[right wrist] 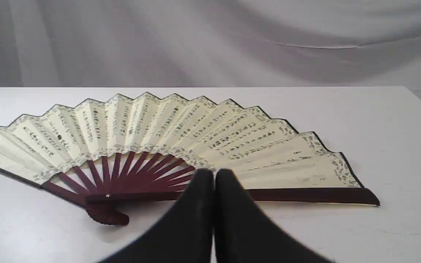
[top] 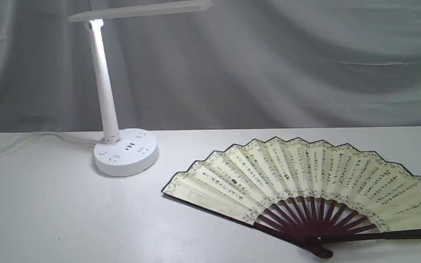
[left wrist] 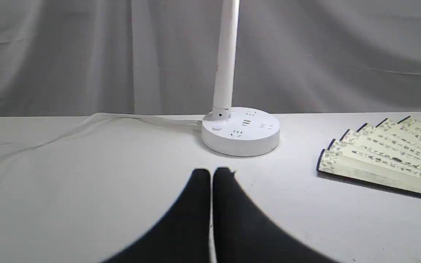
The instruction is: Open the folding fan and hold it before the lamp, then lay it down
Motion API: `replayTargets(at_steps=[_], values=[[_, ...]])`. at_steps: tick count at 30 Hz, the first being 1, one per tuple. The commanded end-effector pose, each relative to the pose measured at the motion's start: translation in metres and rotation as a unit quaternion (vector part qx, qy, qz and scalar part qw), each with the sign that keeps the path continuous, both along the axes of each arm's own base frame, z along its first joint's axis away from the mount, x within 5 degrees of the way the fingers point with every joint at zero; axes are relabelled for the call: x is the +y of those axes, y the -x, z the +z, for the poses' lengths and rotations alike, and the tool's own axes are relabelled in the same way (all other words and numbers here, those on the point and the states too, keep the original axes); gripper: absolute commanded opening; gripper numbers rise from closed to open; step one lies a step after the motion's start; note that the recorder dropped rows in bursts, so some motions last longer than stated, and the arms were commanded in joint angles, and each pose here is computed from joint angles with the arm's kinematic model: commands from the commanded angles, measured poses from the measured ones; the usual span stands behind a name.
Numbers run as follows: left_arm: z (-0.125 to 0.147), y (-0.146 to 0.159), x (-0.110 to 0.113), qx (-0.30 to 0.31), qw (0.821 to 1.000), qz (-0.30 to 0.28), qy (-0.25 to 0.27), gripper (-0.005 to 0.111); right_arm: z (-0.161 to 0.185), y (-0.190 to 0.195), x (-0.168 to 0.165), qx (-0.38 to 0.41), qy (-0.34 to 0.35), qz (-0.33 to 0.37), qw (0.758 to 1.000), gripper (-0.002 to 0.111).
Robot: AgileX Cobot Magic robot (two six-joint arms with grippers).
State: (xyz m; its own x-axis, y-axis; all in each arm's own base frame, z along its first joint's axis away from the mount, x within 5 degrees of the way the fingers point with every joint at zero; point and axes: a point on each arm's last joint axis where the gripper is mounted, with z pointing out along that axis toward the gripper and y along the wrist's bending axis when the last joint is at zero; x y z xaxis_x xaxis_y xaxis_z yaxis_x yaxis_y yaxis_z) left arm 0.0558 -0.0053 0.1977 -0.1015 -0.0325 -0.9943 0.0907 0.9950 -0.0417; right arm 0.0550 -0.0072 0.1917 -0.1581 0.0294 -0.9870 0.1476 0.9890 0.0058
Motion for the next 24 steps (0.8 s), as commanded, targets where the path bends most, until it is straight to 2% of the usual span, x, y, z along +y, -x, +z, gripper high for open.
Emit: replayTargets(at_steps=[1, 7, 15, 24], values=[[-0.0015, 0.0001, -0.0001, 0.002, 1.000, 0.001, 0.009, 0.000, -0.0012, 0.0002, 0.0000, 0.002, 0.008, 0.002, 1.000, 0.000], [-0.0015, 0.0001, -0.0001, 0.002, 1.000, 0.001, 0.009, 0.000, -0.0012, 0.0002, 0.0000, 0.002, 0.007, 0.002, 1.000, 0.000], [-0.0015, 0.0001, -0.0001, 0.002, 1.000, 0.001, 0.009, 0.000, -0.0007, 0.0004, -0.0014, 0.004, 0.037, -0.001, 0.999, 0.000], [-0.0015, 0.0001, -0.0001, 0.002, 1.000, 0.001, 0.009, 0.000, -0.0007, 0.0004, -0.0014, -0.001, 0.004, -0.006, 1.000, 0.000]])
